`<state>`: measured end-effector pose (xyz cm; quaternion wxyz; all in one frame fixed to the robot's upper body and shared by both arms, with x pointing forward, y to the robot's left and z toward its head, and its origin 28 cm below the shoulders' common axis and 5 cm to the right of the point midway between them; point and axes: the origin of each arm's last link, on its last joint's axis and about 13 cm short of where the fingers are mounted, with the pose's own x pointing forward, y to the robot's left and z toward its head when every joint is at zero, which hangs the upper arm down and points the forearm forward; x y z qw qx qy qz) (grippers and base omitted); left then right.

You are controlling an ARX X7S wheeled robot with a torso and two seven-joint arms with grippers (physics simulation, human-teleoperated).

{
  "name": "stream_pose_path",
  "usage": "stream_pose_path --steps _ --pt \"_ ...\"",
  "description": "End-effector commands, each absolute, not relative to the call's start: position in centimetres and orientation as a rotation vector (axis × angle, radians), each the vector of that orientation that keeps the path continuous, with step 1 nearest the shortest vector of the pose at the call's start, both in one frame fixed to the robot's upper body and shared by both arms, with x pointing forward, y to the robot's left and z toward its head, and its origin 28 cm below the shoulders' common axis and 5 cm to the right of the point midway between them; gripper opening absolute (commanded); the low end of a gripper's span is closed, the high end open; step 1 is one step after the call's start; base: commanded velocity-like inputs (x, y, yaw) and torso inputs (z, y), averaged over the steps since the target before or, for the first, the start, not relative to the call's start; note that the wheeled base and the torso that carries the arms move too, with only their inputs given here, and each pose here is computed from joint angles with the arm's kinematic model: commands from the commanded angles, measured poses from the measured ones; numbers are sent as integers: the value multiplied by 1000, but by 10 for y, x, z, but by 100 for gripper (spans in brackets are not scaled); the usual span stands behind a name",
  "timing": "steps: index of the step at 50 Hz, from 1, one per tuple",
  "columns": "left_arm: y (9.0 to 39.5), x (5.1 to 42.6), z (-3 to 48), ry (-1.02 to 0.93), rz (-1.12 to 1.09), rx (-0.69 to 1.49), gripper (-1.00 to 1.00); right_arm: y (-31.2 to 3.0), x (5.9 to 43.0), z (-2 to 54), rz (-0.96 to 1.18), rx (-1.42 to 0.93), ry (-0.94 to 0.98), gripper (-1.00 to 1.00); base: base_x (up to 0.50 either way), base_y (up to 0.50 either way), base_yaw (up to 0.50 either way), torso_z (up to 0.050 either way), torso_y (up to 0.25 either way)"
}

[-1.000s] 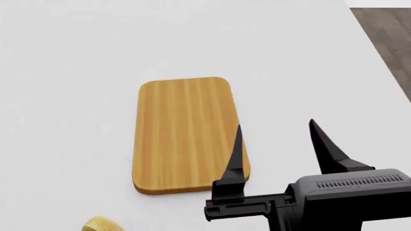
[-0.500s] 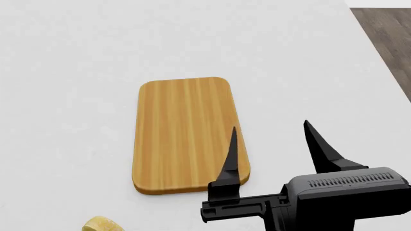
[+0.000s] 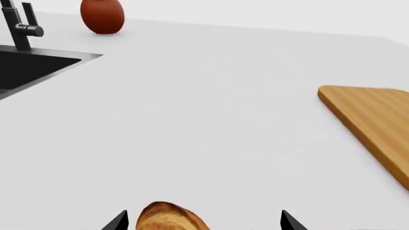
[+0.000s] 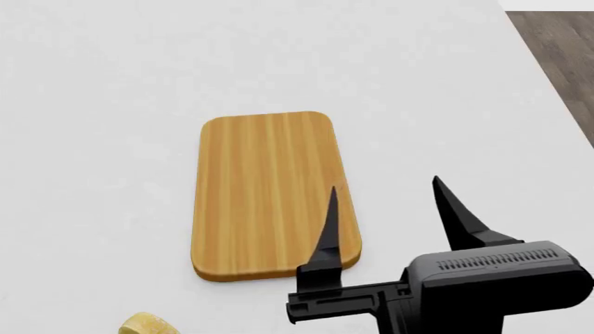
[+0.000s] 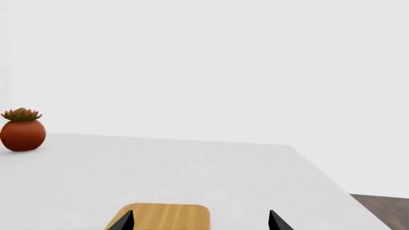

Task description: Place the bread and cheese on the cutting board.

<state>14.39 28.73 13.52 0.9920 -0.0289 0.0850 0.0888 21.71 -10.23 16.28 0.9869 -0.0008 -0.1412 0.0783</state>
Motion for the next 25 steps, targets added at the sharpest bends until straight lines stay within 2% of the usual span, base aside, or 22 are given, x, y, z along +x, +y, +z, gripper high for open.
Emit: stream_pose_path --steps 1,25 --pt "288 144 131 176 210 -40 100 -101 217 163 162 -5 -280 100 0 0 0 0 0" --pt "287 156 105 275 247 11 100 -101 218 163 171 -5 -277 100 0 0 0 0 0"
